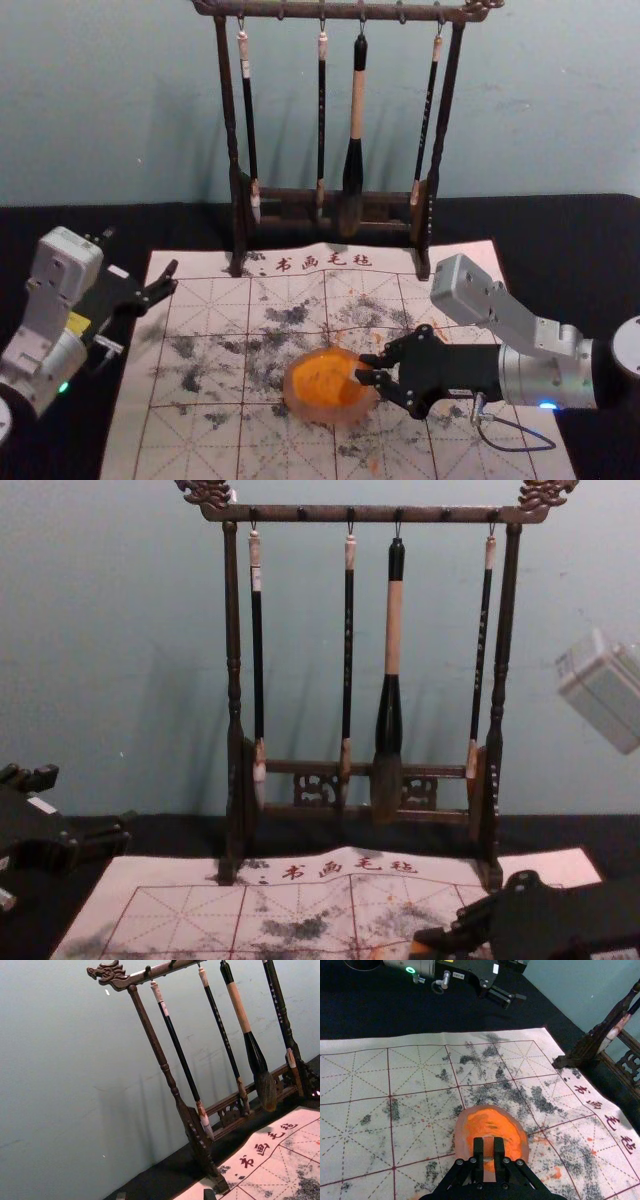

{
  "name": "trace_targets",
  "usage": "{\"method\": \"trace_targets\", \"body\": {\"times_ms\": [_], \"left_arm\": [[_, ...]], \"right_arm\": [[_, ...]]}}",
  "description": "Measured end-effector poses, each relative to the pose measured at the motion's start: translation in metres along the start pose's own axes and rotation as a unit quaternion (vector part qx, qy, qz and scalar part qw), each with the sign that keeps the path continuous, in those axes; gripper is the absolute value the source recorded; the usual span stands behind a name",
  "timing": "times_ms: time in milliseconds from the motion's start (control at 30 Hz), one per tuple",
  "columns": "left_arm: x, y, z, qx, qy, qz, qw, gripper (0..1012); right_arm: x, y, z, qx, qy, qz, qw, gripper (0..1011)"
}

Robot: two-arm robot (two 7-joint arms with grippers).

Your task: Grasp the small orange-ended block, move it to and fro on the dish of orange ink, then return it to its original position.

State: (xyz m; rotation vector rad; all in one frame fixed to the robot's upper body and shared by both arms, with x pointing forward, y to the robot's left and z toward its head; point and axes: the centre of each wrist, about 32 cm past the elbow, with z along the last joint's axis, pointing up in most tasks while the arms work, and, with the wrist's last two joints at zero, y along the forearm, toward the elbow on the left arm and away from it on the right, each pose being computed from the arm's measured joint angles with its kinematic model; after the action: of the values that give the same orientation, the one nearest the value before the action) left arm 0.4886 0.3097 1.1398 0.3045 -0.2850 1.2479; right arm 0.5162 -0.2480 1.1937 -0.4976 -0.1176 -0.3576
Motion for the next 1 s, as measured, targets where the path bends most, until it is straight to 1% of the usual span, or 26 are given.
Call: {"method": "trace_targets", "body": {"times_ms": [567,733,1000], "left_arm": [[0.0000,0.0000,0.0000,0.000,0.000,0.000,1.0000,1001],[0.0000,0.0000,0.0000,0.000,0.000,0.000,1.0000,1001],[0.0000,0.0000,0.0000,0.000,0.000,0.000,1.0000,1001]], "right_arm": [[0.005,0.012,0.005,-0.006,-0.003,0.004,1.0000,87],[0.009,0.016,0.007,-0.011,-0.002,-0.001,0.9999,88],[0.015,0.017,0.007,-0.022,-0.001,-0.015,0.9996,87]]}}
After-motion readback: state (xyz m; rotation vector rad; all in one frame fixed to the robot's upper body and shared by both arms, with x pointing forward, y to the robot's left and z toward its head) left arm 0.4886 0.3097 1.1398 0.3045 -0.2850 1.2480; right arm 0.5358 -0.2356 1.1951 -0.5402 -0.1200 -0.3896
